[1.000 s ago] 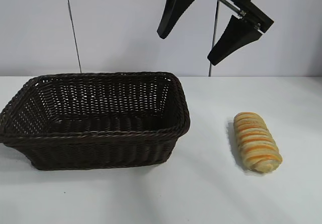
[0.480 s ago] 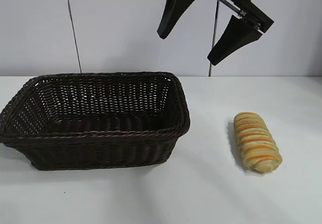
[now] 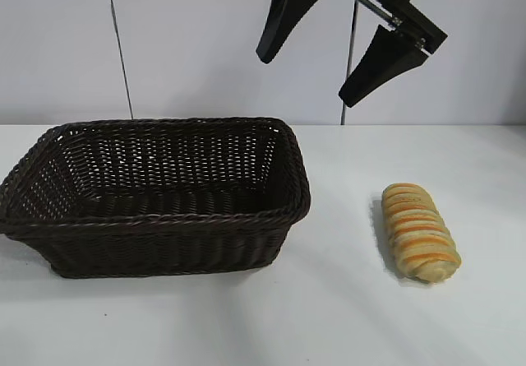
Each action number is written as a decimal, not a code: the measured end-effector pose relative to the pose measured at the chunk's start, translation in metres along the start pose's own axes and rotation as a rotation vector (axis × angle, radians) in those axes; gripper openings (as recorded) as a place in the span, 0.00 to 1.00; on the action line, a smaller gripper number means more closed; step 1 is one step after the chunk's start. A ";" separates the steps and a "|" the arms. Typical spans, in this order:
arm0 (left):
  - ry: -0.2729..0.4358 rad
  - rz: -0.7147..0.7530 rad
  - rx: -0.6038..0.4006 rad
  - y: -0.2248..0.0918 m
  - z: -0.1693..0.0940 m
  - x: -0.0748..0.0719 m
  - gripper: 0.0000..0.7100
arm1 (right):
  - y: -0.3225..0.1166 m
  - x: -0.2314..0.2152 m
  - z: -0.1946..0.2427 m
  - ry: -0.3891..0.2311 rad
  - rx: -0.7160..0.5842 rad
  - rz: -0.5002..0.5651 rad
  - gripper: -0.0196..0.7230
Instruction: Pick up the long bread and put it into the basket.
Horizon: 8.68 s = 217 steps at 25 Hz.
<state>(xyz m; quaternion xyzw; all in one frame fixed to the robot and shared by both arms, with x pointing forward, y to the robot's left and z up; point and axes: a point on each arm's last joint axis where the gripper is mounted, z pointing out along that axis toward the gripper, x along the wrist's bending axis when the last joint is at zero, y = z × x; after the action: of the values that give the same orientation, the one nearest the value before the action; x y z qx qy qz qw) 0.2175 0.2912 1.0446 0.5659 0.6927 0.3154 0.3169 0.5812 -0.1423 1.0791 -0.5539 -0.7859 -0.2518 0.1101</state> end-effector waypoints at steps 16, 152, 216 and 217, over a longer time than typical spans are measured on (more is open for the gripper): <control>0.000 0.000 0.000 0.000 0.000 0.000 0.85 | 0.002 -0.018 -0.073 -0.407 -0.150 0.041 0.90; 0.001 -0.003 0.000 0.000 0.000 0.000 0.85 | 0.050 0.084 0.167 -0.332 -0.194 -0.349 0.75; -0.010 0.005 0.001 0.000 0.000 0.000 0.85 | -0.240 0.043 -0.300 -0.882 -0.900 0.224 0.75; -0.010 0.005 0.001 0.000 0.000 0.000 0.85 | -0.259 0.056 -0.304 -0.902 -0.951 0.203 0.75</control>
<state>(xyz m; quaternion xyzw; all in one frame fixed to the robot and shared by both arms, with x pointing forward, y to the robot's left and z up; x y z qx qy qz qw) 0.2173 0.2916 1.0446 0.5695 0.6897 0.3130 0.3192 0.2890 -0.3211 1.2913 -0.6646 -0.5019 -0.3032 -0.4631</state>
